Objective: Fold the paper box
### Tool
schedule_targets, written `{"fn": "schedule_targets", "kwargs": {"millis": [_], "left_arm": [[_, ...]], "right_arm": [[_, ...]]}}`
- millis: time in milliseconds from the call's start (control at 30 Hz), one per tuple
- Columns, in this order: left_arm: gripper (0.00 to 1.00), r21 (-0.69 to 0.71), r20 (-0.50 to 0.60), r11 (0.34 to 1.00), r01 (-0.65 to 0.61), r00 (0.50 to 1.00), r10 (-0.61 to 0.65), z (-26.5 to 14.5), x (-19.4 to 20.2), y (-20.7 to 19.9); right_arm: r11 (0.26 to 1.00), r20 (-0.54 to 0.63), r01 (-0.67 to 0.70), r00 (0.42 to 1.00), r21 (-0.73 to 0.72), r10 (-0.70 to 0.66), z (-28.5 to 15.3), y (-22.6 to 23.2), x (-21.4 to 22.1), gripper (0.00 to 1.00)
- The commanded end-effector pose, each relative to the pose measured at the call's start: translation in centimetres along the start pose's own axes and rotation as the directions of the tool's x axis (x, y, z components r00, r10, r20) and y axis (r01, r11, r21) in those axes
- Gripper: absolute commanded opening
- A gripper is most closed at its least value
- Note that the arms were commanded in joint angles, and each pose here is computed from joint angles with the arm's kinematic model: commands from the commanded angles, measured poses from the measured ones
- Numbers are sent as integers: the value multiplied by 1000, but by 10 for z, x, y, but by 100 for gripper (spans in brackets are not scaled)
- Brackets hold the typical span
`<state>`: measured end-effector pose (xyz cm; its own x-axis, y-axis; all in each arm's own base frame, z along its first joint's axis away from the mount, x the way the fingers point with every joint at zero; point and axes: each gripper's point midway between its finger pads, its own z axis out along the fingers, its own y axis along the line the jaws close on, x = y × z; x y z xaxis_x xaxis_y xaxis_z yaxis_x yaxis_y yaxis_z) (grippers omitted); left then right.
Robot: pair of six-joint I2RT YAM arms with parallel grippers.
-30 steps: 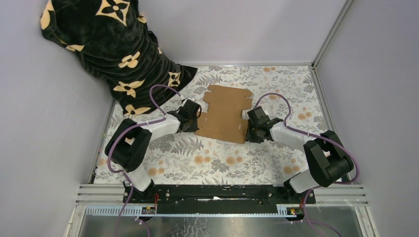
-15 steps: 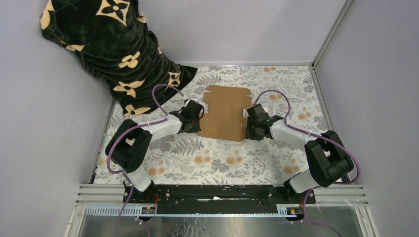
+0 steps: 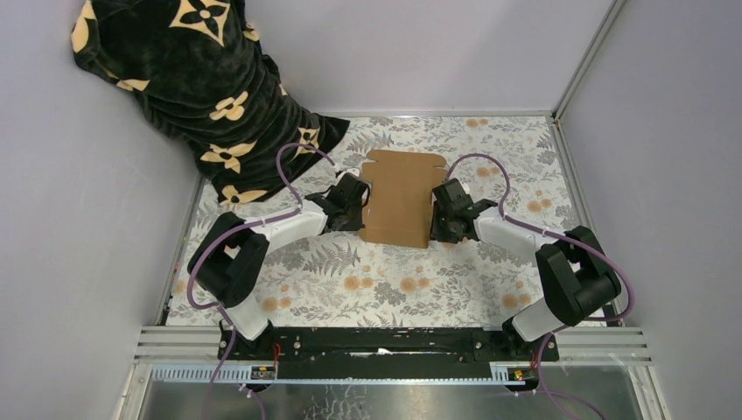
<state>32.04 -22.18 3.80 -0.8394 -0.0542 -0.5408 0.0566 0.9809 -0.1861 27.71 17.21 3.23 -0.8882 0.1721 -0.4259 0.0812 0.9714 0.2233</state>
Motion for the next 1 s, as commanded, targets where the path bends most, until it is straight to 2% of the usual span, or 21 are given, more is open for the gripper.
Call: {"fn": "schedule_targets", "kwargs": {"millis": [0,967], "left_arm": [[2,22,6,1000,-8,1000,8,-1,-6,-14],[1,63,-22,997,-53,998,54,12,3,-49]], "right_arm": [[999,13,27,1000,-33,-27,-2,16,-9,35],[996,4,79,997,-33,-79,9,39,-16,37]]}}
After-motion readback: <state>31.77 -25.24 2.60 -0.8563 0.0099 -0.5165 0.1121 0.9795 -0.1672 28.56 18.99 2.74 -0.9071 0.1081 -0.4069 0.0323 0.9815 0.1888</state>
